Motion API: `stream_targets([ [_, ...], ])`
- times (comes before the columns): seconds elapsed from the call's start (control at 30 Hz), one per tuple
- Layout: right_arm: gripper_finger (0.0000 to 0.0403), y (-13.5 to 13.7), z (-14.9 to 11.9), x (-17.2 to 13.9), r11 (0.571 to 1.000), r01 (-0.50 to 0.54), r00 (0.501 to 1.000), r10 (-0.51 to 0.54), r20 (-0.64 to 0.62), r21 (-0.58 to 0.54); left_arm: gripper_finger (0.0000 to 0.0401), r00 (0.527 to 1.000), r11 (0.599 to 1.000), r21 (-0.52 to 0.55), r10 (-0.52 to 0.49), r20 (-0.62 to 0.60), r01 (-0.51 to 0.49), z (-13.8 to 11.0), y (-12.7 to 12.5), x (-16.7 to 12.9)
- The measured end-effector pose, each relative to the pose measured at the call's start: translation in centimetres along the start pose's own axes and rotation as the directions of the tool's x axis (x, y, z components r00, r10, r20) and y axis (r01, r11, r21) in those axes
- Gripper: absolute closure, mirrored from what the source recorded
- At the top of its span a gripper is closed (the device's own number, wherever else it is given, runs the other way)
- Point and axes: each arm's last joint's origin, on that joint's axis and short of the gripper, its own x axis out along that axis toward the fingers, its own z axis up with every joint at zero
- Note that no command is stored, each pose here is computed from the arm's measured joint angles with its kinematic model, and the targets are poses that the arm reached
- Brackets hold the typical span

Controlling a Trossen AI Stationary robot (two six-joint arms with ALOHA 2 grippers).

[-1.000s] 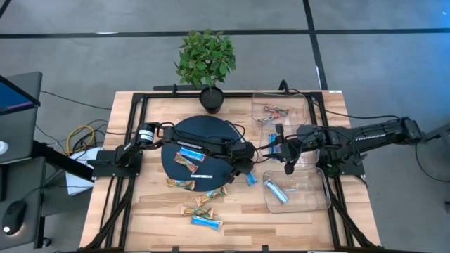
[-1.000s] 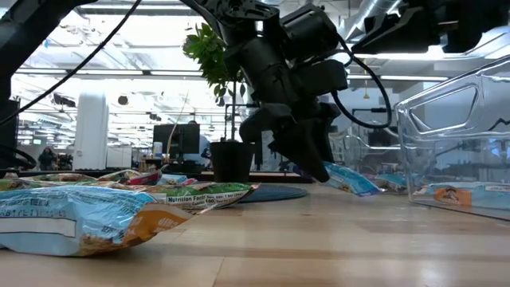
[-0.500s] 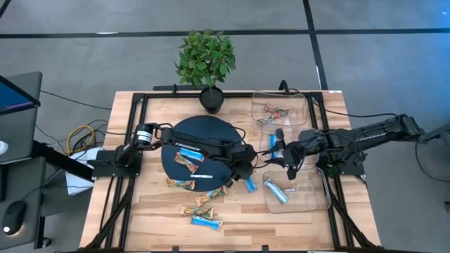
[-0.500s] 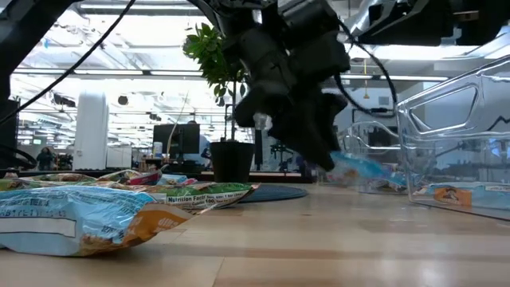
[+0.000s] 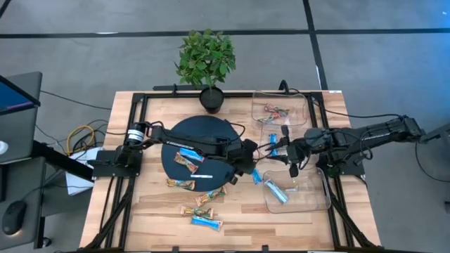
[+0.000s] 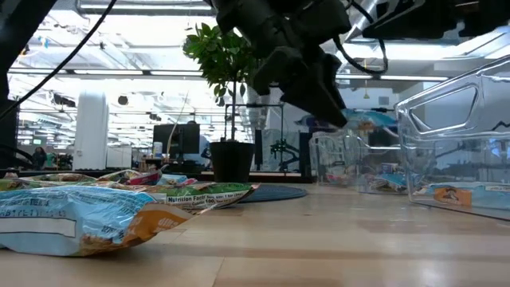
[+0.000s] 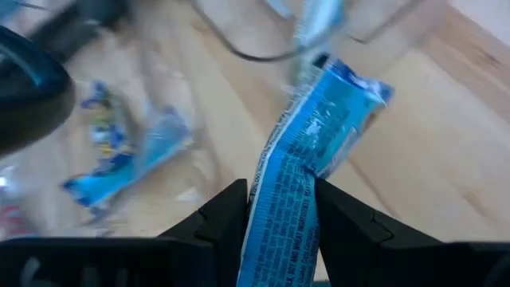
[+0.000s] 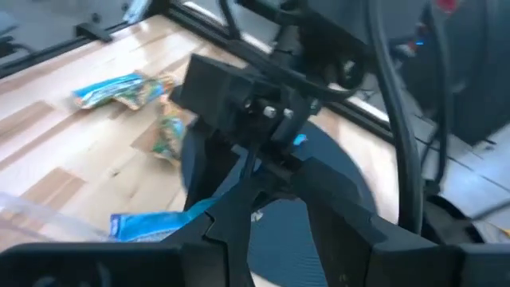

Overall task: Pick and place Granola Bars by type
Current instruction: Put the blue granola bar into the middle transparent bin

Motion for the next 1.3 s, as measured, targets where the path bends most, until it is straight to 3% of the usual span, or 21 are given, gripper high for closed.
stream_targets([
  [0.2,0.0285,-0.4,0.2,-2.1,0.998,0.058,0.998,-0.058,0.027,0.011,0.0271,0.989,0.991,-0.045,0.132,0.074,-0.129,0.5,1.8,-0.4],
  [0.5,0.0285,-0.6,0.1,-5.6,0.992,0.090,0.990,-0.098,0.099,0.085,0.0271,0.956,0.969,-0.100,0.240,0.166,-0.226,0.5,4.0,-0.8],
  [0.73,0.0285,-0.7,0.0,-7.3,0.988,0.107,0.982,-0.123,0.145,0.114,0.0271,0.891,0.914,-0.192,0.395,0.224,-0.357,0.5,6.3,-1.3],
  [0.93,0.0285,-0.8,0.1,-7.8,0.986,0.115,0.976,-0.135,0.169,0.125,0.0271,0.887,0.912,-0.290,0.371,0.273,-0.292,-1.1,7.8,-0.2],
  [1.3,0.0285,-0.8,0.1,-7.8,0.986,0.116,0.976,-0.135,0.172,0.117,0.0271,0.805,0.881,-0.358,0.443,0.395,-0.310,-2.2,9.0,2.4],
])
